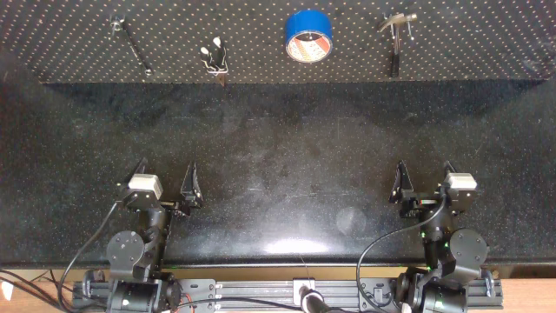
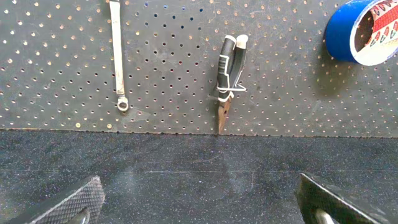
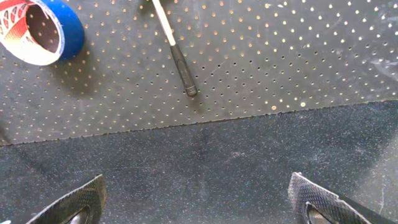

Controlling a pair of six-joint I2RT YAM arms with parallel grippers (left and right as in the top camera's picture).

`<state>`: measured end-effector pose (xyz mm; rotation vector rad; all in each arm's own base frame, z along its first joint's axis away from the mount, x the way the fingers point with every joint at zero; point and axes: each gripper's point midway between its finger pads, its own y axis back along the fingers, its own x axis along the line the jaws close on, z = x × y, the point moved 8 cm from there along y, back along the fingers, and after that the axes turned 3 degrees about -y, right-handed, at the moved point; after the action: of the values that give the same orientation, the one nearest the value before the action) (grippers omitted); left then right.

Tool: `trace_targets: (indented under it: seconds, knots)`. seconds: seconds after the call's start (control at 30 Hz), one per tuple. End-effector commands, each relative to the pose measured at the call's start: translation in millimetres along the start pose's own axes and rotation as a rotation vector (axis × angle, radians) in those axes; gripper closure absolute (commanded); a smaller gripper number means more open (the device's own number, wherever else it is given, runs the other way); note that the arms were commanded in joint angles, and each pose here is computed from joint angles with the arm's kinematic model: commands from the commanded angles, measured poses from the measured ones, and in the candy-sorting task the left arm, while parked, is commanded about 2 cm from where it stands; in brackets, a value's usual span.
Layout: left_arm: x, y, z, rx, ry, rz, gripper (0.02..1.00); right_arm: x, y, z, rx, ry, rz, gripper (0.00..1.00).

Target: Place Tools Onto Pegboard

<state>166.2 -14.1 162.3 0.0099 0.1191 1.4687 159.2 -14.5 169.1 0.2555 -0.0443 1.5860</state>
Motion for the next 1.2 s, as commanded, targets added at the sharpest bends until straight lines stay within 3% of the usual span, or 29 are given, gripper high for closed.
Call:
trace_targets:
  seconds: [0.03, 0.3, 0.47, 0.57, 0.83, 1.2]
  knots:
    - [1, 1, 0, -0.003, -0.009, 0.01, 0.023, -2, 0, -2, -0.003, 0.023, -0.013, 0.04]
    - [1, 1, 0, -0.003, -0.009, 0.01, 0.023, -3, 0, -3, -0.002, 0.034, -0.021, 0.04]
    - [1, 1, 0, -0.003, -0.009, 0.01, 0.023, 4, -2, 15, -0.143, 0.25, -0.003, 0.04]
    - [1, 1, 0, -0.003, -0.009, 0.01, 0.025, 5, -4, 16, -0.196, 0.391, -0.061, 0.04]
    - [1, 1, 0, -0.003, -0.009, 0.01, 0.023, 24, -7, 2, -0.131, 0.39, 0.062, 0.038]
    - [1, 1, 0, -0.003, -0.009, 0.01, 0.023, 22, -8, -8, -0.067, 0.386, 0.062, 0.038]
